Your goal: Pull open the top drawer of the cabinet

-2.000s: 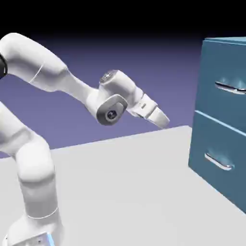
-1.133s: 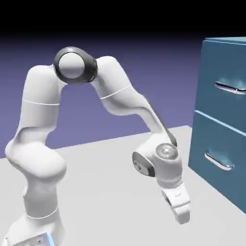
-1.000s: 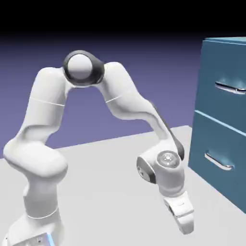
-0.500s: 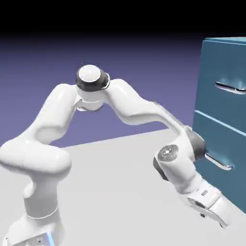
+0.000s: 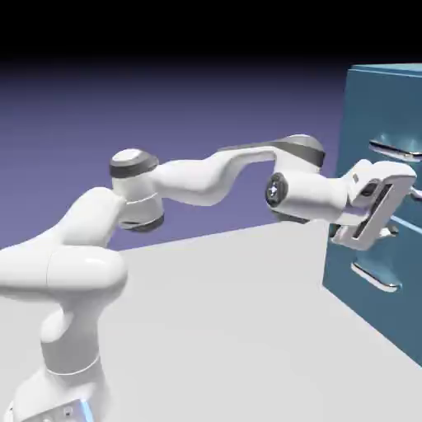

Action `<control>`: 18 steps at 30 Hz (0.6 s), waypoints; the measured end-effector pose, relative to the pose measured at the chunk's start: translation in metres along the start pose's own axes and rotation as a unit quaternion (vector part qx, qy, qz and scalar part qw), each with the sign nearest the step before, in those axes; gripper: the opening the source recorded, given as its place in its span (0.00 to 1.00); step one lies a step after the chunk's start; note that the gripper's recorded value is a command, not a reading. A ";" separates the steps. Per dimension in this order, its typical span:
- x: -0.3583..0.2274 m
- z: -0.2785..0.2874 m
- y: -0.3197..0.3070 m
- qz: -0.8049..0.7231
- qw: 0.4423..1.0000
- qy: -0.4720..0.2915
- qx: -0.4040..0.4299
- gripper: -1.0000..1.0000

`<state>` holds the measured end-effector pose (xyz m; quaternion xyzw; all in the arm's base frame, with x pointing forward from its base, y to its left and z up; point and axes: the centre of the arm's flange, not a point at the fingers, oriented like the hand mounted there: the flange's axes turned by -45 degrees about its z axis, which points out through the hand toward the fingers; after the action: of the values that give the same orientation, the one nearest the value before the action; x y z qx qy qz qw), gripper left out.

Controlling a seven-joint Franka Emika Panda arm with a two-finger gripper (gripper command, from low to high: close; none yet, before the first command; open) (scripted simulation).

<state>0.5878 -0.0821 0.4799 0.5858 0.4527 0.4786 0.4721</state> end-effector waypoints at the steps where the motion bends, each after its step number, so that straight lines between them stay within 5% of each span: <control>1: 0.026 0.000 0.009 -0.030 0.999 0.027 -0.019 0.50; 9: 0.067 0.044 0.023 -0.070 0.995 0.064 -0.044 0.50; 10: 0.068 0.048 0.023 -0.070 0.995 0.064 -0.044 0.00; 18: 0.061 -0.006 0.019 -0.070 0.995 0.063 -0.042 0.00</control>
<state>0.5917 -0.0245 0.5073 0.5006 0.5008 0.4992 0.4993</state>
